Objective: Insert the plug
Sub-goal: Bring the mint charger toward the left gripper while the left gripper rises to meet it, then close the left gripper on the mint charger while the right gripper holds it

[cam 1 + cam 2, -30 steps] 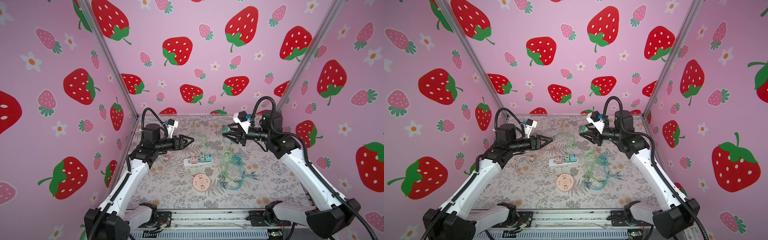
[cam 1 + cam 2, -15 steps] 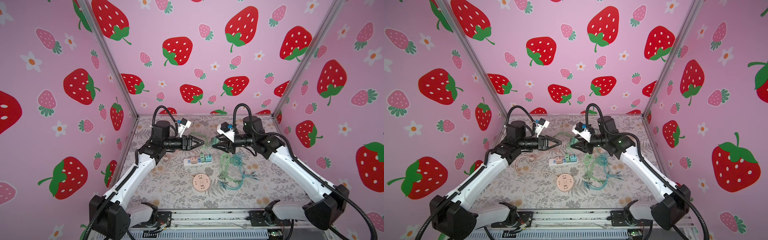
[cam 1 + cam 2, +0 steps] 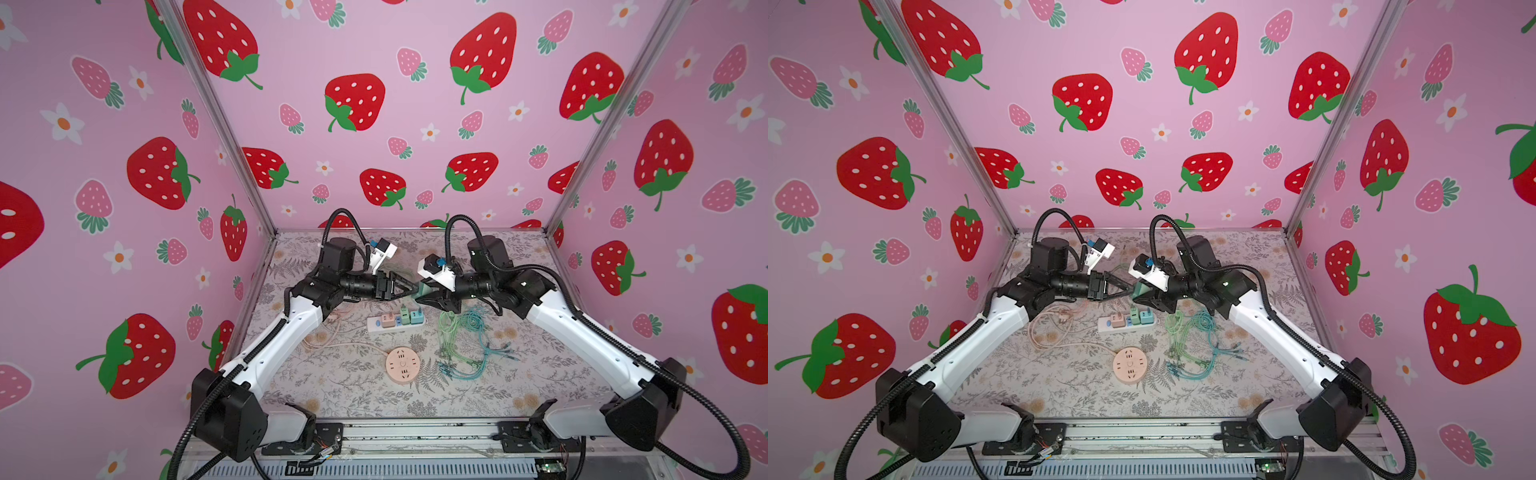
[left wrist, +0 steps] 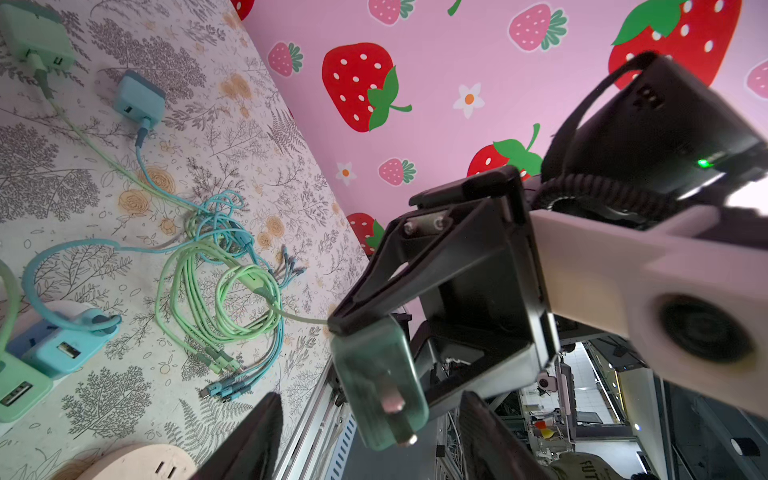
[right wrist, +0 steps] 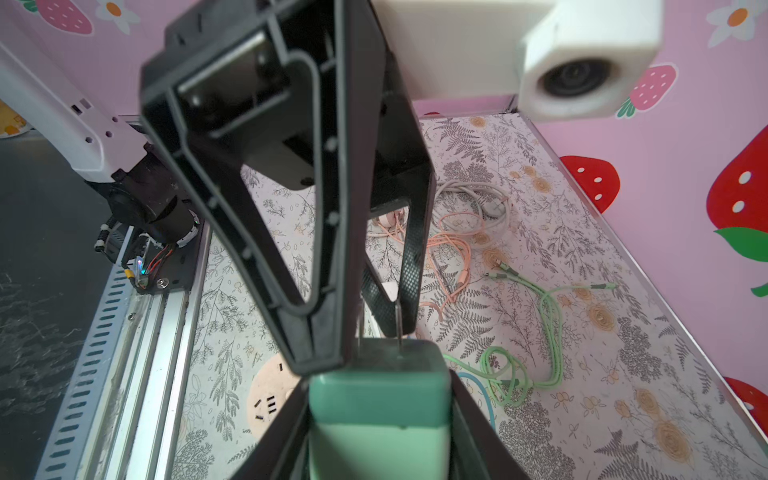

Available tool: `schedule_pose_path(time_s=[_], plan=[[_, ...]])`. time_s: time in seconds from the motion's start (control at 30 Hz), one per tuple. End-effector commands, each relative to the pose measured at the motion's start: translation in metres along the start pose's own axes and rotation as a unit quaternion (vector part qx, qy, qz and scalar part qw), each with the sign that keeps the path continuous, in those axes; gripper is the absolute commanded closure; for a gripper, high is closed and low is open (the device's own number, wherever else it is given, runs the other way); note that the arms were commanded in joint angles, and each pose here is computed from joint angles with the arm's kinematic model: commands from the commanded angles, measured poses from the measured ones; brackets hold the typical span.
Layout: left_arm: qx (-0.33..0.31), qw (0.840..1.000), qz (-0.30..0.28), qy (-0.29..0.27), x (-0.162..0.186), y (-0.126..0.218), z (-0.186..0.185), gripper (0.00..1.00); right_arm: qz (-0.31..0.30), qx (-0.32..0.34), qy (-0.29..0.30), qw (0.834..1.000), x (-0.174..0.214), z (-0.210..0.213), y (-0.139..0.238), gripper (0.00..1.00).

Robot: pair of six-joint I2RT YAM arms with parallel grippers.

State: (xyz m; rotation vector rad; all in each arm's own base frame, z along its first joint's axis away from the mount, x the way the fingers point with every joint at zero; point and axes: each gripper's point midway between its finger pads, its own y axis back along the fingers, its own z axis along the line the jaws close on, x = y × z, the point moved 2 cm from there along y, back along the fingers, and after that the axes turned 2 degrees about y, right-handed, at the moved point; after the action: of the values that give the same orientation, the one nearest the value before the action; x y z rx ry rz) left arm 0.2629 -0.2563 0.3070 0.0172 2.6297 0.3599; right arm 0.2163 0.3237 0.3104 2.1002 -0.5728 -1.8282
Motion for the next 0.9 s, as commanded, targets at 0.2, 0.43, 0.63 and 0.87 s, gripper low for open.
schedule_pose_path(time_s=[0.2,0.43,0.63,0.87], plan=[[0.017,1.0,0.013,-0.02,-0.006,-0.004,-0.018,0.38,0.012,0.002,0.031,0.999,-0.007,0.0,-0.007,0.81],[0.018,1.0,0.02,-0.012,-0.005,-0.008,-0.015,0.56,0.025,0.01,0.036,0.999,-0.004,0.0,-0.01,0.81],[0.017,1.0,0.023,-0.009,-0.005,-0.009,-0.013,0.69,0.026,0.015,0.037,0.999,-0.003,-0.001,-0.011,0.74],[-0.01,1.0,-0.001,-0.022,-0.014,-0.007,-0.006,0.89,0.013,0.037,0.003,0.999,-0.003,0.003,0.004,0.4]])
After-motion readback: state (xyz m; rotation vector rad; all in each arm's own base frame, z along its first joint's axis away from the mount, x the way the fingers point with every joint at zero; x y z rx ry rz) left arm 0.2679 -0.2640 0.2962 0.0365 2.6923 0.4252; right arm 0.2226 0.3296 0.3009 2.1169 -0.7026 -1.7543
